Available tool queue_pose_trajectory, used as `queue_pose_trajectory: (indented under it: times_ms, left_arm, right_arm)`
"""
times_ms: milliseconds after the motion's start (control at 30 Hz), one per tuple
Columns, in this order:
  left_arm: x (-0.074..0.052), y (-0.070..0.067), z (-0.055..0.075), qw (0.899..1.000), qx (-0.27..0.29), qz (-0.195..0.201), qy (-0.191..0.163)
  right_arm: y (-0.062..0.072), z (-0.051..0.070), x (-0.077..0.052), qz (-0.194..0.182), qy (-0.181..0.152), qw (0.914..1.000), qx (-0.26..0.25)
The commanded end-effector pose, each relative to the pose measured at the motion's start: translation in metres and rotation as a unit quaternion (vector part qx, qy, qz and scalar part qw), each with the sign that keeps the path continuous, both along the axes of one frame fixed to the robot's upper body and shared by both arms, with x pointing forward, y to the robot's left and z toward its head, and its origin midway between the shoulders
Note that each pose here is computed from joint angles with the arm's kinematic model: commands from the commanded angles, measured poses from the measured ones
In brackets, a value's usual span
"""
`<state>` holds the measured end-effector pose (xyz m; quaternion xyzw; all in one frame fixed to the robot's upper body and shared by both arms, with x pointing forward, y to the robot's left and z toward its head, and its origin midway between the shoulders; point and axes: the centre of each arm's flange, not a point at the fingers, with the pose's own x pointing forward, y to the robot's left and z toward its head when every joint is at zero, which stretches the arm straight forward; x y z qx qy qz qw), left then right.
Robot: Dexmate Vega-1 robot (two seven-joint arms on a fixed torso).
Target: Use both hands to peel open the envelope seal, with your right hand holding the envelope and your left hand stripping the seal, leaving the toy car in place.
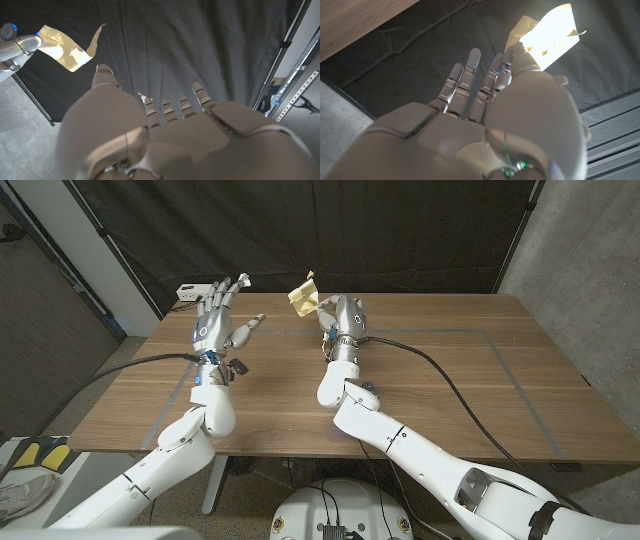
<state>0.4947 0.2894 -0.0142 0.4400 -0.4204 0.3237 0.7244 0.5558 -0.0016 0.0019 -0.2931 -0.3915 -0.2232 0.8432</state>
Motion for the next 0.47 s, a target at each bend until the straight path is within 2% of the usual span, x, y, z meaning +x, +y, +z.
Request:
queue_pose_trajectory:
  times_ms: [33,267,467]
  left_arm:
    - [0.009,0.022,-0.008,0.998,-0.026,-0.046,0.027]
    - [0.009,0.037,-0.009,0.998,-0.043,-0.045,0.033]
    - [0.009,0.046,-0.010,0.998,-0.046,-0.042,0.031]
  right_arm:
    - [0.001,-0.004,-0.006,-0.031,0.002,0.9994,0.012]
    - [0.011,-0.001,0.002,-0.001,-0.020,0.9997,0.016]
    - [0.019,0.000,0.000,0.000,-0.048,0.9983,0.033]
